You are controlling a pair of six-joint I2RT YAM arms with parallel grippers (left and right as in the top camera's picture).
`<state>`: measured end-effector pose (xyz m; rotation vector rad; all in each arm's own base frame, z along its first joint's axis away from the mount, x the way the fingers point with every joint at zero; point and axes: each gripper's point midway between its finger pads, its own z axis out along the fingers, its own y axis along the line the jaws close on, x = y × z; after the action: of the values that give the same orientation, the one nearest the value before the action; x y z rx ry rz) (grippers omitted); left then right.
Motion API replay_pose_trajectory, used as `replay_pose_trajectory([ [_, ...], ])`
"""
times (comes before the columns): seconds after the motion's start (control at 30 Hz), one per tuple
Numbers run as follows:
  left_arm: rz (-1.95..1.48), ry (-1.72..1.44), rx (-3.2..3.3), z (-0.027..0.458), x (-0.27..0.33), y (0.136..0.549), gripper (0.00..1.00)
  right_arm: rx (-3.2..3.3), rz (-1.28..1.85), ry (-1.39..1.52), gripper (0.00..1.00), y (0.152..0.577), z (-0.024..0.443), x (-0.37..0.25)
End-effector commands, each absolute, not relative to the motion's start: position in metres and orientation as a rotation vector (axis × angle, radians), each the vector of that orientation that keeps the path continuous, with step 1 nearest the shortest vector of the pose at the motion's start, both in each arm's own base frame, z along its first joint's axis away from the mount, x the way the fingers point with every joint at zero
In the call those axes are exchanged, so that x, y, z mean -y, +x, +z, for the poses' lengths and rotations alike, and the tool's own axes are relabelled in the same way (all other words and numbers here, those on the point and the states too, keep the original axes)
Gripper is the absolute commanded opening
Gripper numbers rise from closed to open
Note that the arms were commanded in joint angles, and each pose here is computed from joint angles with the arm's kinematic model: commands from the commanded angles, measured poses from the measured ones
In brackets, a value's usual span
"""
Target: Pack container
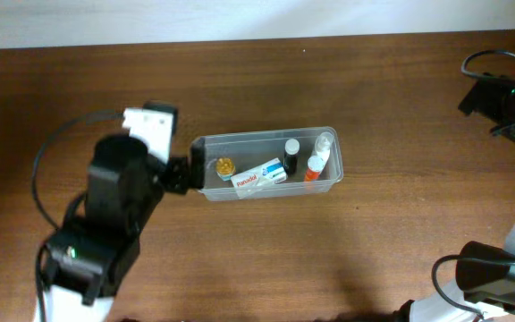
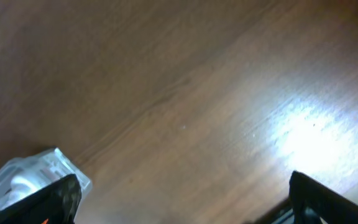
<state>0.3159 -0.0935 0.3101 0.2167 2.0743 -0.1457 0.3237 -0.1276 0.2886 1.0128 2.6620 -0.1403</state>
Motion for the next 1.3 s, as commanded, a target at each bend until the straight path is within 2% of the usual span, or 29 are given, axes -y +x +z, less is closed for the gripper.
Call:
replay_pose_trajectory([
  [0.0, -0.256, 0.187, -1.91, 0.294, 0.082, 0.301, 0.99, -2.627, -0.155, 1.014, 0.98, 0.319, 0.299, 0.13],
  [0.53, -0.24, 0.139, -1.408, 0.252, 0.044, 0.247, 0.99, -2.627, -0.155, 1.014, 0.98, 0.319, 0.299, 0.13],
  [1.17, -0.195, 0.099, -1.461, 0.203, 0.031, 0.243, 0.99, -2.627, -0.155, 1.014, 0.98, 0.319, 0.299, 0.13],
  [1.27, -0.196, 0.081, -1.564, 0.178, 0.029, 0.244, 0.99, -2.627, -0.155, 1.014, 0.98, 0.319, 0.299, 0.13],
])
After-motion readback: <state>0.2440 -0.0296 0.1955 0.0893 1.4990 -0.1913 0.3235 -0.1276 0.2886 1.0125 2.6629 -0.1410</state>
